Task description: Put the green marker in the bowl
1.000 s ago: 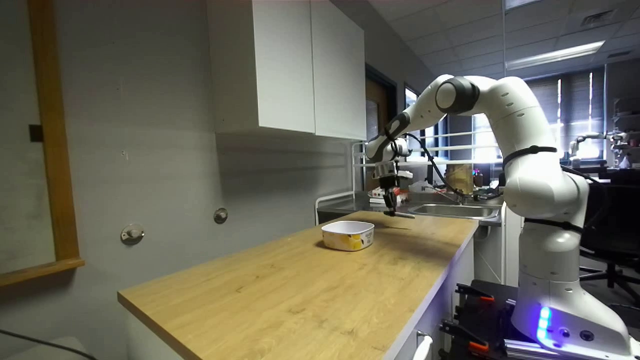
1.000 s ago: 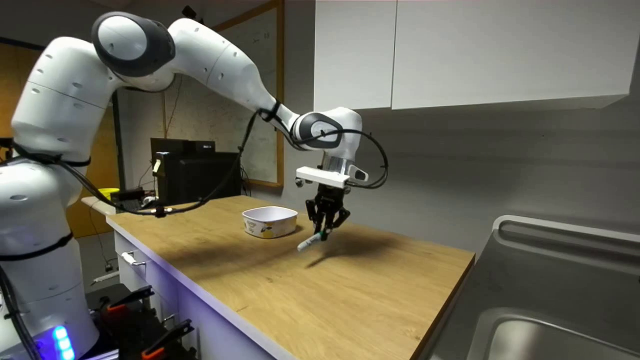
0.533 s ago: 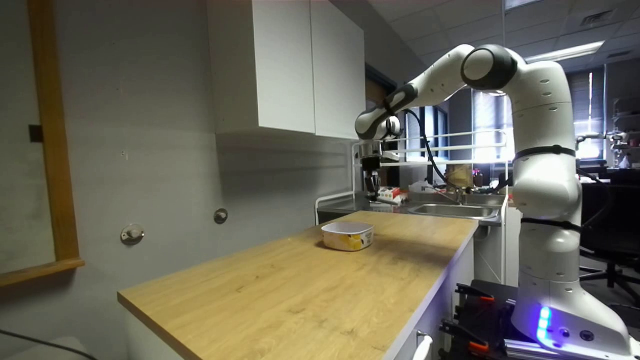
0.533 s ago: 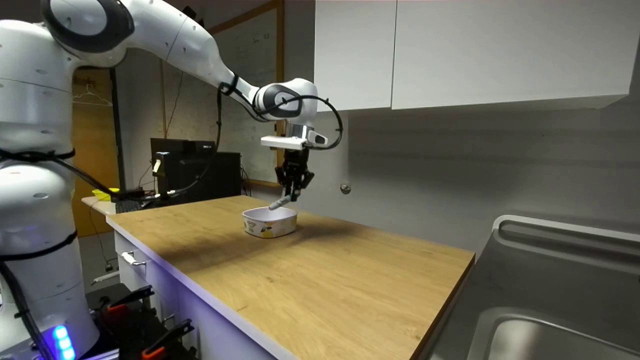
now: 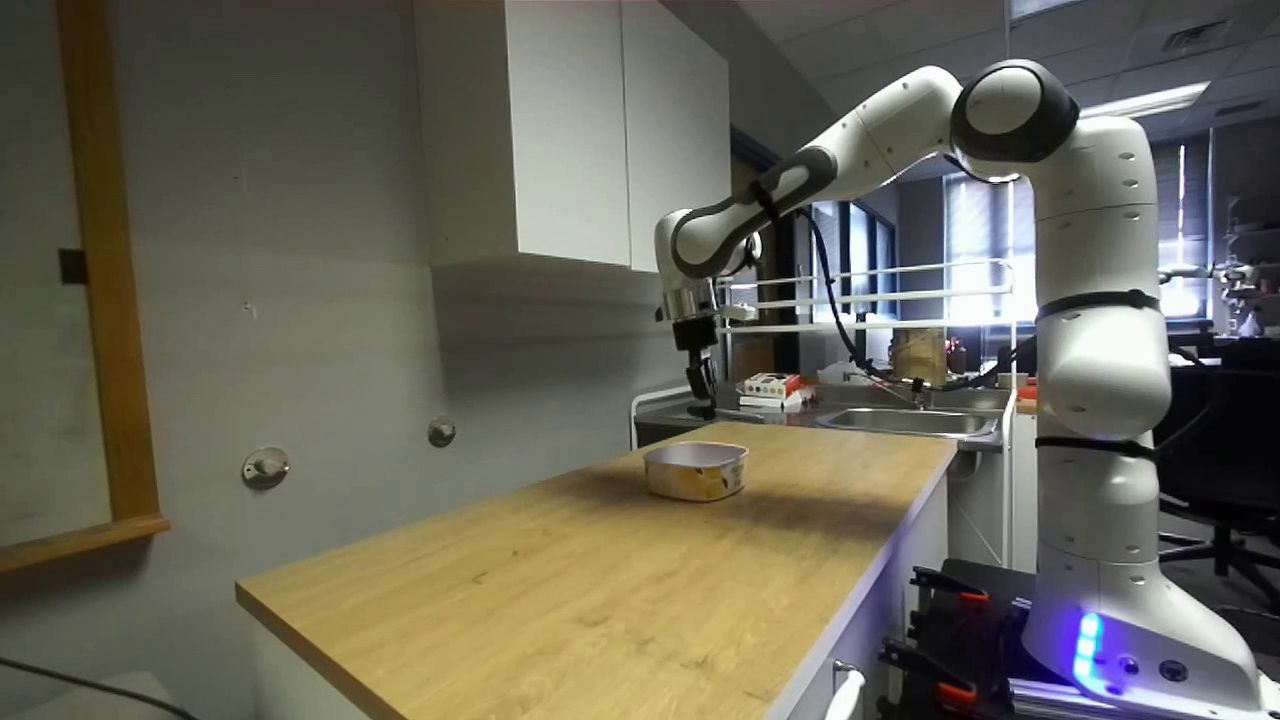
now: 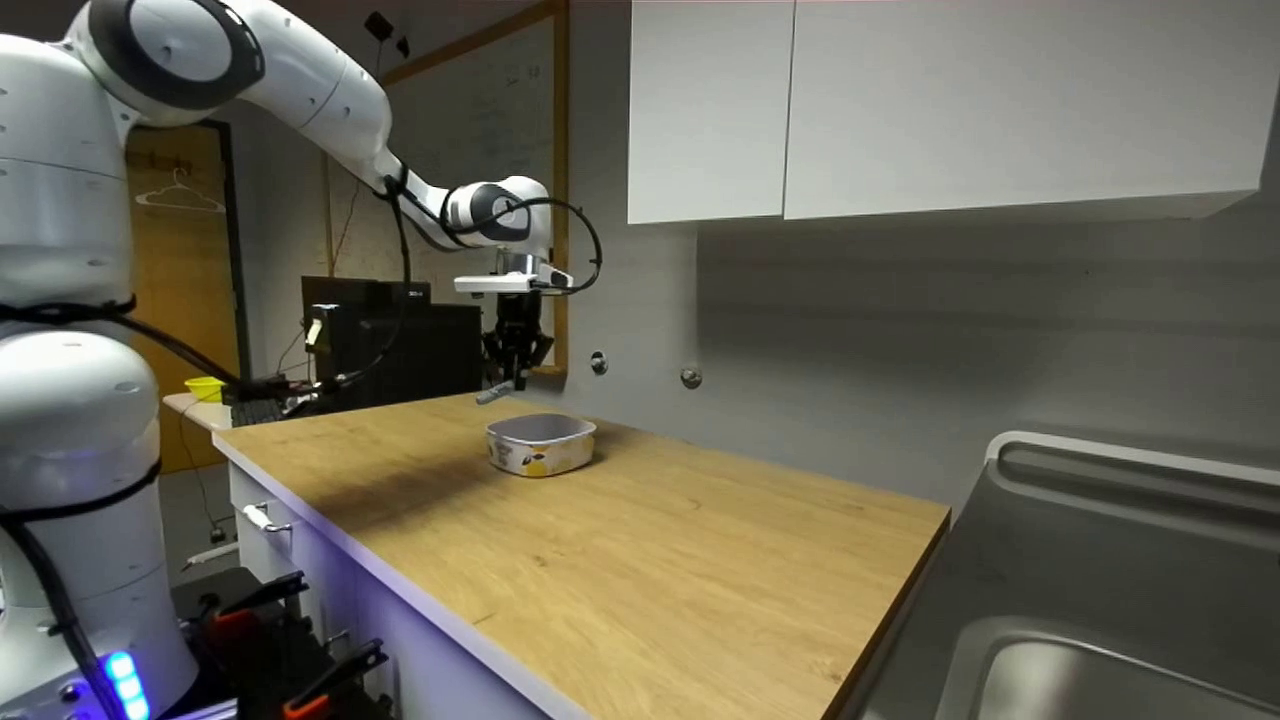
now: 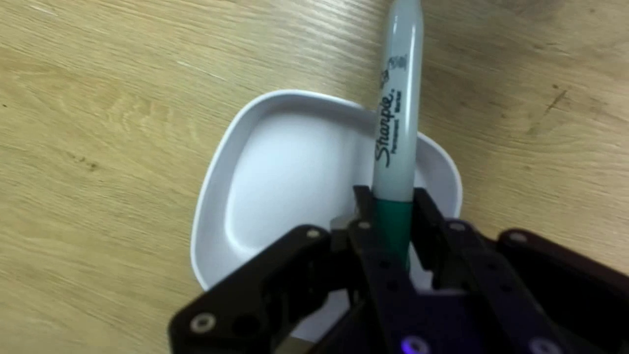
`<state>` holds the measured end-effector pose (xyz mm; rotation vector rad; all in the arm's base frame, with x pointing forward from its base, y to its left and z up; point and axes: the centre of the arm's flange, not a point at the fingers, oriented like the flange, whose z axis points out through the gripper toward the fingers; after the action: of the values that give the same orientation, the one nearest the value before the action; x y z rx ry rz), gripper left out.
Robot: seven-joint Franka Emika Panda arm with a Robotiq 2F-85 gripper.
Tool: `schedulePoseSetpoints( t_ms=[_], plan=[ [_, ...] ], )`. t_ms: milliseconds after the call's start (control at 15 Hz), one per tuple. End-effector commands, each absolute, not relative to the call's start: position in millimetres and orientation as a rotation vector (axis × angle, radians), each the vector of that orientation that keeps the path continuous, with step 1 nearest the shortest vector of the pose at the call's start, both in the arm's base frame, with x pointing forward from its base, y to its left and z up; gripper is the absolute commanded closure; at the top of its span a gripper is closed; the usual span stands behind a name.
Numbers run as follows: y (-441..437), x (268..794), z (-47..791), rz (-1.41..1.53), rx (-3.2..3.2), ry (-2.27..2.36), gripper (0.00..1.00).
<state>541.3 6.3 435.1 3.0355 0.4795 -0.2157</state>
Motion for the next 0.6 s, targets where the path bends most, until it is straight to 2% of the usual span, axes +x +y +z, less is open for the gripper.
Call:
schedulePoseSetpoints(
  t_ms=[0, 533],
  plan=[
    [24, 548, 410, -0.284, 2.985, 0.492, 0.94],
    [12, 555, 353, -0.455, 2.963, 0.485, 0.93]
  ],
)
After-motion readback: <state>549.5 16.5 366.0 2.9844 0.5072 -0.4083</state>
